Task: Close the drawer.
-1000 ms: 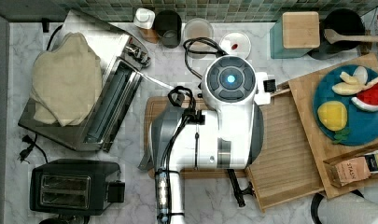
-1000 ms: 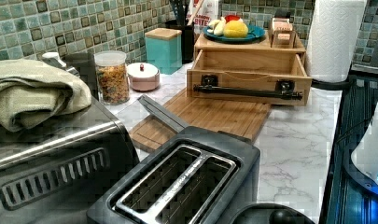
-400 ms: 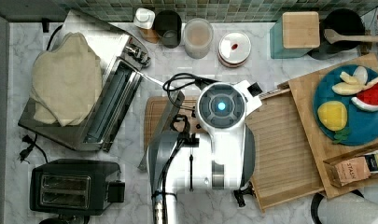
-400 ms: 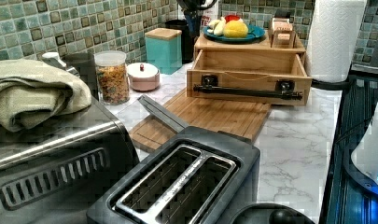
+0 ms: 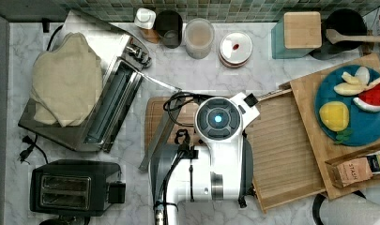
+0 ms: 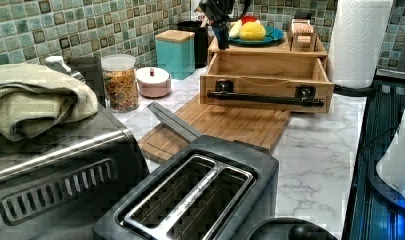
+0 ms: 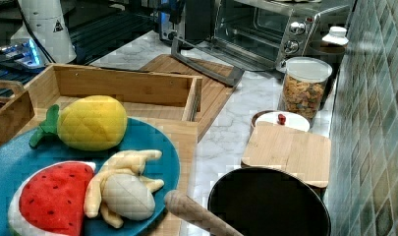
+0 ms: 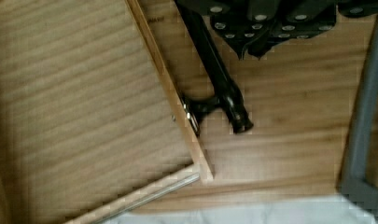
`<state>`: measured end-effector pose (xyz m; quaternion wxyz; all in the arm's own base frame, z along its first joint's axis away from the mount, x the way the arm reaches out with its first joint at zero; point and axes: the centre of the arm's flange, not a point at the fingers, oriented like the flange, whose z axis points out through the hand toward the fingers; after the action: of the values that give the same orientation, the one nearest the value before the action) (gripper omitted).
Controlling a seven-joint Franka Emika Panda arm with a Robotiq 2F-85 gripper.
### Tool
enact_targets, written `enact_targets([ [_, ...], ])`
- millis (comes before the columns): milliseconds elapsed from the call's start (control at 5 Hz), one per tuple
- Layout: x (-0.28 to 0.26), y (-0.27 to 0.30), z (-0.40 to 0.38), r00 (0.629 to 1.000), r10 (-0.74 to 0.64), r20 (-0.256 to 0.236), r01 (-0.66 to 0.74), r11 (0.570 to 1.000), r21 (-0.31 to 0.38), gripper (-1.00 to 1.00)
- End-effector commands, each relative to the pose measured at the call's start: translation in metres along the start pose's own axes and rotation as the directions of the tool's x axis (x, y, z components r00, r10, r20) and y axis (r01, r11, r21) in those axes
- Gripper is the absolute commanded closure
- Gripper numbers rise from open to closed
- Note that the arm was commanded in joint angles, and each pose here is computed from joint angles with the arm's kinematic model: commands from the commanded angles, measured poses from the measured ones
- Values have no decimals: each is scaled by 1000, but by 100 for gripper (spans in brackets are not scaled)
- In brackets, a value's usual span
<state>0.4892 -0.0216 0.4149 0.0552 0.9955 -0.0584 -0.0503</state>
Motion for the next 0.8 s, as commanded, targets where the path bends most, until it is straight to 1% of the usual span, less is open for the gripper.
enact_targets([
  [200, -21, -34, 27, 973, -231, -28, 232, 971, 56, 100],
  [400, -22, -48, 42, 965, -263, -1, 262, 963, 66, 100],
  [600, -19, -48, 67, 952, -305, -9, 305, 950, 72, 100],
  [800, -17, -43, 91, 949, -316, -1, 315, 946, 75, 100],
])
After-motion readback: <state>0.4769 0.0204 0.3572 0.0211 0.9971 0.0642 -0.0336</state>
